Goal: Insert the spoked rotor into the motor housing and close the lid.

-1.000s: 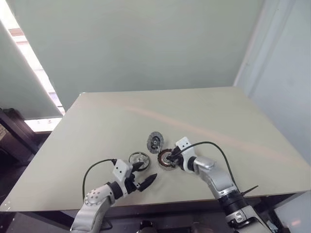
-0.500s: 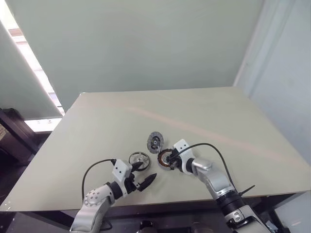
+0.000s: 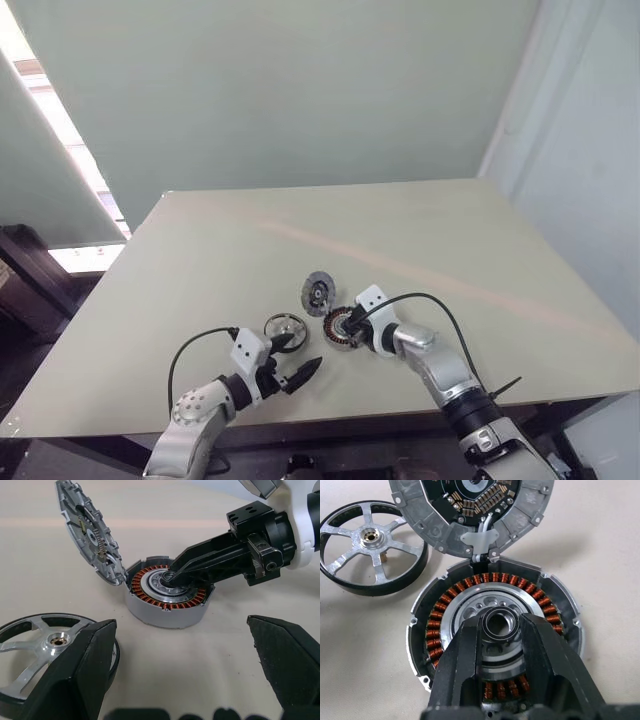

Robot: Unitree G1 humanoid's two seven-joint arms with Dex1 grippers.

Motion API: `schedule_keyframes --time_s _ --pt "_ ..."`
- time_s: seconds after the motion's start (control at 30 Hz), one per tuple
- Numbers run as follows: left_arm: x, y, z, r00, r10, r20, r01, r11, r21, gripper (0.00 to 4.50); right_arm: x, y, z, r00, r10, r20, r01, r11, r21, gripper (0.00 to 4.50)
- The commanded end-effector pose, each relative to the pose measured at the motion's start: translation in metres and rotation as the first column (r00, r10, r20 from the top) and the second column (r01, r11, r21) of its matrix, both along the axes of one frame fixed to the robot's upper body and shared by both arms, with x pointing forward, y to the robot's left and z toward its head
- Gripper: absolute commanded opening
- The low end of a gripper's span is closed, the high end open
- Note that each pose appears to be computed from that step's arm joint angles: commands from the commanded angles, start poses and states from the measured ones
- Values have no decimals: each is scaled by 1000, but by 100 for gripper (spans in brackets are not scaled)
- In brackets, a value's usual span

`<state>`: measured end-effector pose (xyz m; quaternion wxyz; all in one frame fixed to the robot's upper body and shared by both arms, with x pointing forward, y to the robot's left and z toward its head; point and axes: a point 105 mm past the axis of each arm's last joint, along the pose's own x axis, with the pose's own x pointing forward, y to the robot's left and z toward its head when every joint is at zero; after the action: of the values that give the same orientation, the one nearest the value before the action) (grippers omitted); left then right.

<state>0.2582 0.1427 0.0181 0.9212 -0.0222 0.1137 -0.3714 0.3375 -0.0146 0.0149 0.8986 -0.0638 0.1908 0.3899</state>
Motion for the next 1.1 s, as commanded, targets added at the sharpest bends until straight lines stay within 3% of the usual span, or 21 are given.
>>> schedule_keyframes --time_s 0.03,1.1 --pt "6 1 18 997 -1 77 1 1000 7 450 6 6 16 998 21 53 -22 1000 19 80" --pt "5 3 17 997 2 74 -3 1000 15 450 3 13 8 998 43 40 -44 999 9 80"
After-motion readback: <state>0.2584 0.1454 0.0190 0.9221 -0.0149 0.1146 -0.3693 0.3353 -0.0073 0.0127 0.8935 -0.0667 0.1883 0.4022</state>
